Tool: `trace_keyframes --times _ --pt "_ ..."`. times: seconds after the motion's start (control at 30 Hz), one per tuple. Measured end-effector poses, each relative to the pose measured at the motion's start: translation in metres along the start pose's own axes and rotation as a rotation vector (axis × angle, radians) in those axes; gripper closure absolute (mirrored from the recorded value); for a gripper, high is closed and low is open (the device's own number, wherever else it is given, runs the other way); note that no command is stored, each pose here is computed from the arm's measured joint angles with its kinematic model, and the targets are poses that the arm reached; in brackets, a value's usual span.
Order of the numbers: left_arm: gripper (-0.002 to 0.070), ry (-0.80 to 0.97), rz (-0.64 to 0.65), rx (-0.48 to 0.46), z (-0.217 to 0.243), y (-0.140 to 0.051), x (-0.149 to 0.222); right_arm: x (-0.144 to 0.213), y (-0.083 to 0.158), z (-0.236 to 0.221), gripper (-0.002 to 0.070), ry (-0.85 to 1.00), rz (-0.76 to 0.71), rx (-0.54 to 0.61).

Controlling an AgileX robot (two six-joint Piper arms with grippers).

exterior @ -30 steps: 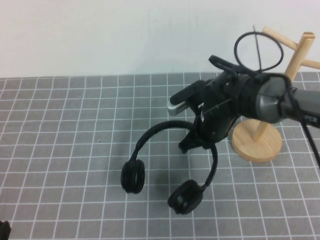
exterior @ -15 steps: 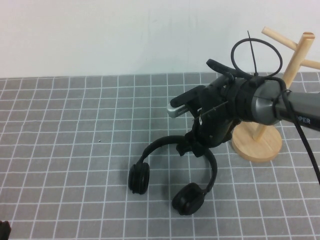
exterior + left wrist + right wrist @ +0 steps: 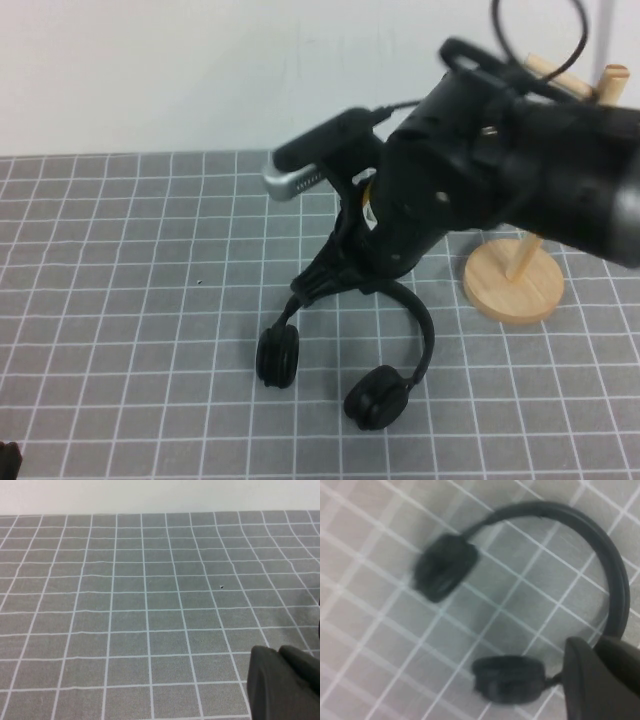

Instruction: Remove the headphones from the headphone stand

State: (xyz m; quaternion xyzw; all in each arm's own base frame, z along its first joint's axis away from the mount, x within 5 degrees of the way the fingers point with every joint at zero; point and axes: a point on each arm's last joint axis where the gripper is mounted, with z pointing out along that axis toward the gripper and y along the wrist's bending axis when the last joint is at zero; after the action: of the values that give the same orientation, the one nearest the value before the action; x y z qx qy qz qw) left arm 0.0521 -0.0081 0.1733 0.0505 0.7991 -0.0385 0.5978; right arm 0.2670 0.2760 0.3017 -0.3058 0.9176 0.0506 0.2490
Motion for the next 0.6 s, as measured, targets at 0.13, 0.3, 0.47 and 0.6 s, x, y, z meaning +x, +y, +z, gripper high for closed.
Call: trace_keyframes --times 0.13,0.3,0.47,0.6 --pt "0.0681 0.000 0.000 0.000 0.000 0.000 0.000 0.009 0.010 -0.052 0.0678 -0.040 -0.002 0.011" --pt "0.0681 0.000 0.000 0.000 0.000 0.000 0.000 0.028 0.000 -0.107 0.0683 -0.039 0.031 0.028" --pt "0.0681 0.000 0.000 0.000 0.000 0.000 0.000 0.044 -0.013 -0.154 0.0684 -0.107 0.057 0.012" --pt "0.0681 0.000 0.000 0.000 0.000 0.000 0.000 0.053 -0.020 -0.177 0.0685 -0.157 0.071 0.001"
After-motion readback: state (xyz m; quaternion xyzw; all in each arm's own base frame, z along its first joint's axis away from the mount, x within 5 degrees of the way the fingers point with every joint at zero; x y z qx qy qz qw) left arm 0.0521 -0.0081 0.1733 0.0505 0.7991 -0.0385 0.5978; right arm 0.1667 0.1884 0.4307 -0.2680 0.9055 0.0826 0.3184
